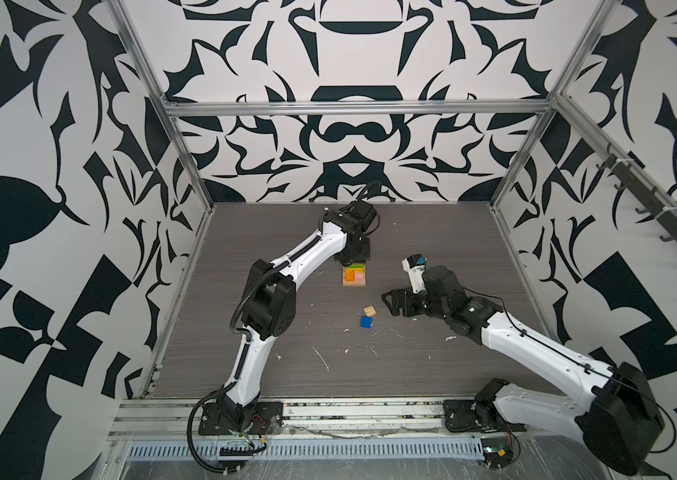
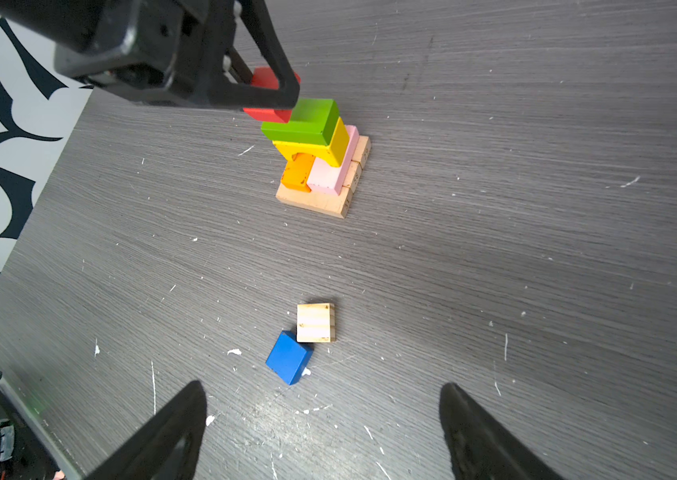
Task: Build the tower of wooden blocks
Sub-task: 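Carry the red cube over the green block with the left gripper, then lower the red cube onto the green block with the left gripper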
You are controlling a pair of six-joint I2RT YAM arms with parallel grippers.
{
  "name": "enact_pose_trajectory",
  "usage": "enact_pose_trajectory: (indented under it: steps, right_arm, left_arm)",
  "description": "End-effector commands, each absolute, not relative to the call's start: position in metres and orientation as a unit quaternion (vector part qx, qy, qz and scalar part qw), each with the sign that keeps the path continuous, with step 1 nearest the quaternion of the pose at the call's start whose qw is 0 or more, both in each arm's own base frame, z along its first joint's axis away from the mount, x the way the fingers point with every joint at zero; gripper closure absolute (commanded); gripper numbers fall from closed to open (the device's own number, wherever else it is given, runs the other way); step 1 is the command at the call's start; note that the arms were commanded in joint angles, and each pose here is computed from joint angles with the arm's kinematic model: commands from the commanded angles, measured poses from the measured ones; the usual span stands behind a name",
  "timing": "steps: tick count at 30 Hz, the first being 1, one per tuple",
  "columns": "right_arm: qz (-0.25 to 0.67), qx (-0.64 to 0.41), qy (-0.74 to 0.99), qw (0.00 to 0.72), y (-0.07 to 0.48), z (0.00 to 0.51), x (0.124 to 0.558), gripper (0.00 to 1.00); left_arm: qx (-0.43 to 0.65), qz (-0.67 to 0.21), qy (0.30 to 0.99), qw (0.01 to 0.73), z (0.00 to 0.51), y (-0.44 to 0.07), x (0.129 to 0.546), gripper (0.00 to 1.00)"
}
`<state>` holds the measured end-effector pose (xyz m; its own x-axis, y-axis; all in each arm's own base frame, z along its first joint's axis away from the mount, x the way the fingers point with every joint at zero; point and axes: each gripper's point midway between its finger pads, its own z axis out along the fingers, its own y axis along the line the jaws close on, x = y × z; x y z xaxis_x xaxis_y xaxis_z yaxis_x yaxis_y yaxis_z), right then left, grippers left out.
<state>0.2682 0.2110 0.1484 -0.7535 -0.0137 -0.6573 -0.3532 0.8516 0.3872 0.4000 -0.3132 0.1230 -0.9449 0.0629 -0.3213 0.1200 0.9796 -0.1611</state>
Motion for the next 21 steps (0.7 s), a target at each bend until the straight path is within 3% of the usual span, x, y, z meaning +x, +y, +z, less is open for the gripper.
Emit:
enact_pose_trajectory:
  steps: [1,21]
  right_arm:
    - [0.251,-0.108,0.895,0.352,0.21,0.157,0.27,0.08]
    - [0.246,-0.109,0.899,0.346,0.21,0.152,0.269,0.09]
  left_arm:
    - [0.041,-0.063,0.986,0.148,0.118,-0.303,0.4,0.74]
    - [0.034,-0.051,0.987,0.148,0.107,-0.302,0.406,0.73]
